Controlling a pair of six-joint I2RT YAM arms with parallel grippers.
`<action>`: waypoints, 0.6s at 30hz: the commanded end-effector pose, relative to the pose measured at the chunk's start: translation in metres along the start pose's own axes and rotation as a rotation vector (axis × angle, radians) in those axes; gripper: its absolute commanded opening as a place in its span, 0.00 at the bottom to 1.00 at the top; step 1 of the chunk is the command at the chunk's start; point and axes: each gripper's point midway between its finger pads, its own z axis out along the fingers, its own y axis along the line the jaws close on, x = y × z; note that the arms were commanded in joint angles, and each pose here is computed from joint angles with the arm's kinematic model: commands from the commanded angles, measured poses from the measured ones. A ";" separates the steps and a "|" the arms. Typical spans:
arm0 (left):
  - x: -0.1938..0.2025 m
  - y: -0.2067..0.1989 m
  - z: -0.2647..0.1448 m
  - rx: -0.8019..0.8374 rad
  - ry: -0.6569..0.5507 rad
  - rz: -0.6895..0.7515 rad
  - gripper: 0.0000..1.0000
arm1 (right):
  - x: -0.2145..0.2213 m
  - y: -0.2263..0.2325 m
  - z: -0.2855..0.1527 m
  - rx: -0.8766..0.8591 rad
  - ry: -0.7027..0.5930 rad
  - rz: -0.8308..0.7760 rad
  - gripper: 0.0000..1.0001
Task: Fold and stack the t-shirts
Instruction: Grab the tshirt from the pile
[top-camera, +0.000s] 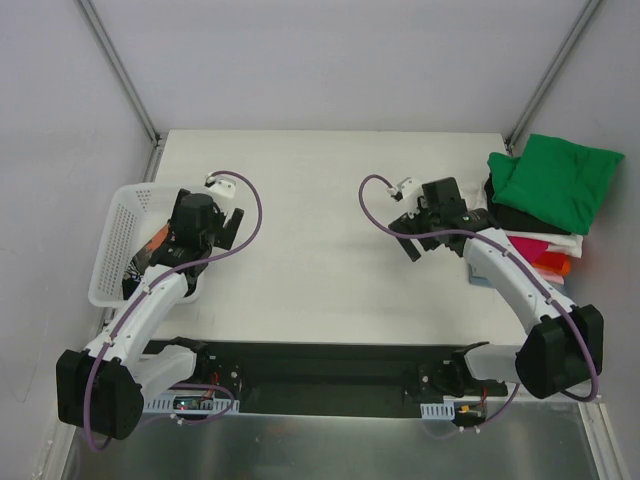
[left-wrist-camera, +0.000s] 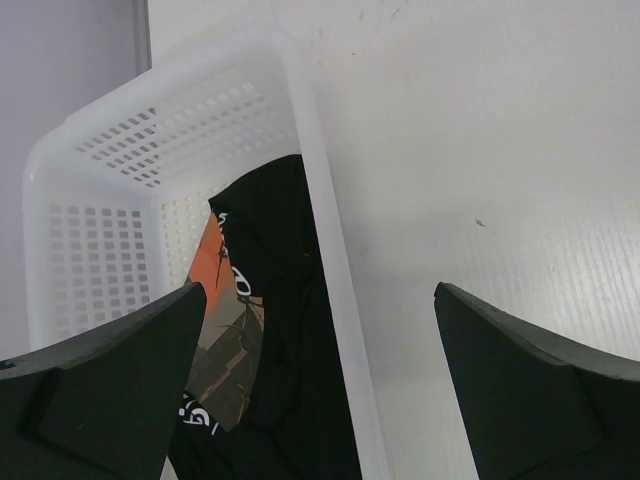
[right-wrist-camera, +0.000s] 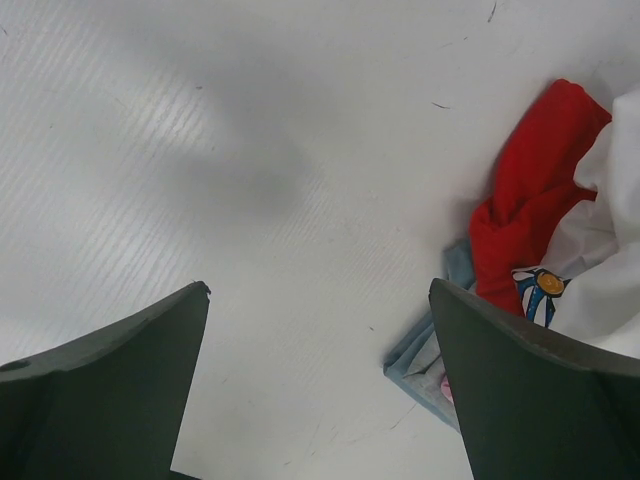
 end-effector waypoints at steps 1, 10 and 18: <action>-0.001 0.002 0.000 -0.003 -0.019 0.004 0.99 | -0.014 -0.006 -0.006 0.018 -0.024 -0.013 0.96; 0.001 0.016 -0.003 -0.068 -0.004 0.054 0.99 | -0.017 -0.011 -0.011 0.057 -0.064 -0.011 0.97; -0.013 0.039 -0.011 -0.151 -0.015 0.119 1.00 | -0.015 -0.016 -0.007 0.100 -0.038 -0.018 0.96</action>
